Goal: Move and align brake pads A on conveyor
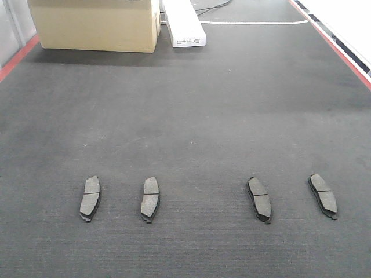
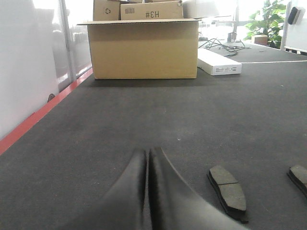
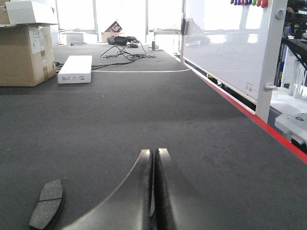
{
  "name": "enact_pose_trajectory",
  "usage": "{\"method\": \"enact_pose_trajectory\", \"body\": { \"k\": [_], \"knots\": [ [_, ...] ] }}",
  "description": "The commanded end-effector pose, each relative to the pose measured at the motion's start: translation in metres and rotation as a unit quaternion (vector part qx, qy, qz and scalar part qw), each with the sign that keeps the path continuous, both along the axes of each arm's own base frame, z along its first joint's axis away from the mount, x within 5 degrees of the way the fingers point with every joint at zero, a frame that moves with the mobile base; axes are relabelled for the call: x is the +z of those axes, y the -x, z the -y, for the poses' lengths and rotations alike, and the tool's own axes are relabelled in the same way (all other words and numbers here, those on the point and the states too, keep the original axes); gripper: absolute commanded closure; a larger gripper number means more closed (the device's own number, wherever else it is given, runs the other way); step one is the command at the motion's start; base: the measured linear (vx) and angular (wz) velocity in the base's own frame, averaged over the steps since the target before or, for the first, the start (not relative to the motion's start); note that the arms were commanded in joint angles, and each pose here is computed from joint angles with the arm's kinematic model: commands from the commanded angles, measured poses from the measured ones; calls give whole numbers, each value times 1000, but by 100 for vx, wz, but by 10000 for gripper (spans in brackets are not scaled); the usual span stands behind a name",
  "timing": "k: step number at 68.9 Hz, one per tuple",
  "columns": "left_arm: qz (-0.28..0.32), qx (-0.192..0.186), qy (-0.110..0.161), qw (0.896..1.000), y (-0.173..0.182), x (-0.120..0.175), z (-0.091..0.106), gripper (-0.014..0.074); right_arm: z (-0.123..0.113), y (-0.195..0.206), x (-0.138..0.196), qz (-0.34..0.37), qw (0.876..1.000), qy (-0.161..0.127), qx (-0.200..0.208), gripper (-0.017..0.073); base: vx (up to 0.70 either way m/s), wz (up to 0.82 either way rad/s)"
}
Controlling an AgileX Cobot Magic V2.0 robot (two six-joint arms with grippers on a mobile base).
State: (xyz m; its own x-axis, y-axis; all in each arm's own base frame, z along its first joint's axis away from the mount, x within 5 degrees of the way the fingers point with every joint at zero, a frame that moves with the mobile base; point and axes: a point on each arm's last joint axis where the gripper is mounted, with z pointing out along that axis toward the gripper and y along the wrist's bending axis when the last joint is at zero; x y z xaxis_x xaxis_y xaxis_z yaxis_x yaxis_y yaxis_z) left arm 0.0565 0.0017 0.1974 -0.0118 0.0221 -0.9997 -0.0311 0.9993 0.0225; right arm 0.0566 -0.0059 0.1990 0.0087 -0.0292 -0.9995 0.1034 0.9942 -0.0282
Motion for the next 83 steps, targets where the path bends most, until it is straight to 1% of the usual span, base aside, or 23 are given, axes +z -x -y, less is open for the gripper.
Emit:
{"method": "enact_pose_trajectory", "body": {
  "k": [1, 83],
  "knots": [
    [31, -1, 4, 999, 0, 1, 0, 600, 0, 1, 5, 48, 999, 12, -2, 571, 0, 0],
    [31, -1, 4, 999, 0, 1, 0, 600, 0, 1, 5, 45, 999, 12, -2, 571, 0, 0]
  ]
}}
